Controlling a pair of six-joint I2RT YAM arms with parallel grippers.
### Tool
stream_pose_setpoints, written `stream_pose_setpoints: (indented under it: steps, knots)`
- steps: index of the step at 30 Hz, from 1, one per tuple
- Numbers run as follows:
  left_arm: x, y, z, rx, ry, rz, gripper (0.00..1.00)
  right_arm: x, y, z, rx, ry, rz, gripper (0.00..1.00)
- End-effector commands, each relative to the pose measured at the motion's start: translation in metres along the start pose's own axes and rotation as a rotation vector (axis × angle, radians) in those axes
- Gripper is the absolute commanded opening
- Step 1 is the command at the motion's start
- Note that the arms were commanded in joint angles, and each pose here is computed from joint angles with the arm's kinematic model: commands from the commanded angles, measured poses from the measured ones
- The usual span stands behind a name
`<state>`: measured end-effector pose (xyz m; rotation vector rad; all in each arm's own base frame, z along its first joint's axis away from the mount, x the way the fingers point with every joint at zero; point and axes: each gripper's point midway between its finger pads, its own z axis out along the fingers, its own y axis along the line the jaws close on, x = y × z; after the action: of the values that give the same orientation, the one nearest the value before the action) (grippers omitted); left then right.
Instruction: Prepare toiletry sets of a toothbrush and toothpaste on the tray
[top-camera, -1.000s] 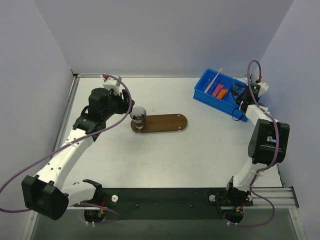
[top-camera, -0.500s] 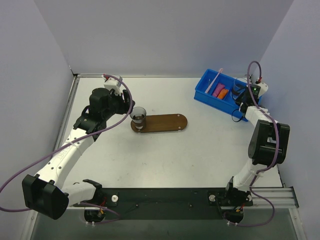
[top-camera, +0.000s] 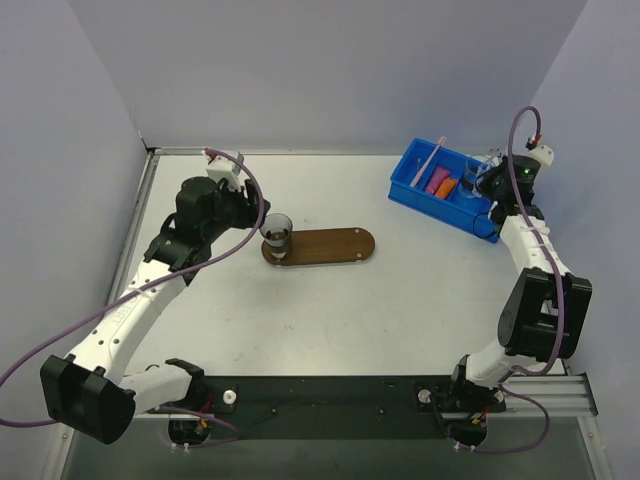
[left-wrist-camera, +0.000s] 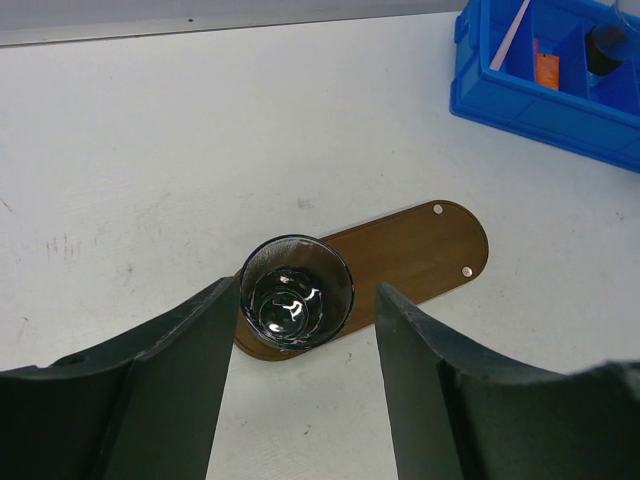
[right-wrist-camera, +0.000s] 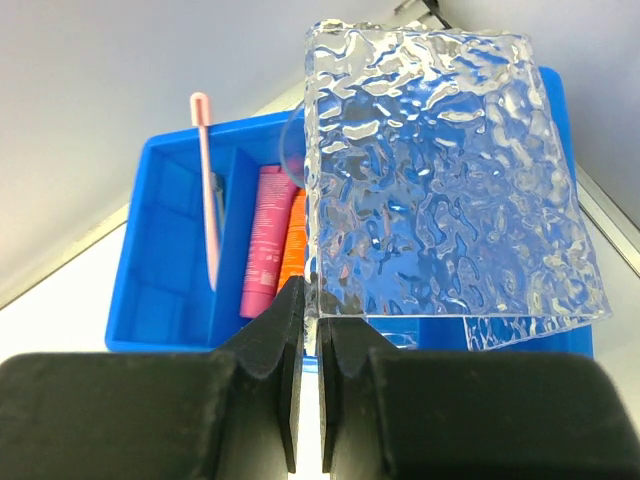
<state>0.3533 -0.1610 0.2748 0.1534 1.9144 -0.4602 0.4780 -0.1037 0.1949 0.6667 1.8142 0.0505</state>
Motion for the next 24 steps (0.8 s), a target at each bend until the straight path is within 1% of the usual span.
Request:
stream_pose_setpoints:
  steps: [1, 4, 5, 7, 8, 9, 12, 14, 15, 16, 18, 20, 21, 22, 23, 24]
  knots:
    - [-0.024, -0.014, -0.012, 0.055, -0.076, 0.032, 0.66, -0.062, 0.048, -0.041, -0.187, -0.166, -0.003, 0.00]
    - [-0.025, -0.025, -0.014, 0.106, -0.081, 0.047, 0.66, -0.068, 0.072, -0.069, -0.305, -0.165, -0.015, 0.00]
    - [-0.026, -0.029, -0.016, 0.123, -0.087, 0.052, 0.66, -0.064, 0.086, -0.079, -0.391, -0.134, -0.016, 0.00]
    - [-0.025, -0.039, -0.018, 0.161, -0.087, 0.065, 0.66, -0.064, 0.104, -0.103, -0.483, -0.117, -0.027, 0.00]
    - [-0.025, -0.043, -0.018, 0.179, -0.089, 0.071, 0.66, -0.057, 0.120, -0.116, -0.558, -0.085, -0.049, 0.00]
    - [-0.025, -0.047, -0.019, 0.197, -0.090, 0.076, 0.66, -0.055, 0.128, -0.125, -0.588, -0.070, -0.059, 0.00]
    - [-0.023, -0.064, -0.021, 0.284, -0.079, 0.088, 0.66, -0.030, 0.156, -0.161, -0.719, 0.029, -0.113, 0.00]
    - [-0.016, -0.080, -0.021, 0.362, -0.046, 0.096, 0.66, -0.012, 0.171, -0.186, -0.803, 0.097, -0.139, 0.00]
    - [-0.017, -0.085, -0.022, 0.388, -0.041, 0.096, 0.66, -0.002, 0.177, -0.201, -0.866, 0.135, -0.149, 0.00]
    - [-0.015, -0.095, -0.026, 0.446, -0.029, 0.100, 0.66, 0.007, 0.177, -0.206, -0.885, 0.169, -0.150, 0.00]
    - [-0.014, -0.107, -0.029, 0.510, -0.021, 0.094, 0.67, 0.032, 0.194, -0.237, -1.009, 0.261, -0.174, 0.00]
    - [-0.013, -0.122, -0.035, 0.600, -0.012, 0.088, 0.68, 0.048, 0.199, -0.256, -1.083, 0.324, -0.195, 0.00]
    - [-0.011, -0.128, -0.039, 0.636, -0.003, 0.080, 0.70, 0.061, 0.203, -0.273, -1.142, 0.372, -0.216, 0.00]
    - [-0.011, -0.139, -0.046, 0.709, -0.001, 0.083, 0.71, 0.067, 0.204, -0.280, -1.163, 0.396, -0.227, 0.00]
    - [-0.010, -0.144, -0.046, 0.747, 0.011, 0.073, 0.72, 0.073, 0.205, -0.285, -1.177, 0.418, -0.239, 0.00]
    - [-0.008, -0.150, -0.049, 0.785, 0.027, 0.049, 0.72, 0.085, 0.204, -0.296, -1.192, 0.477, -0.253, 0.00]
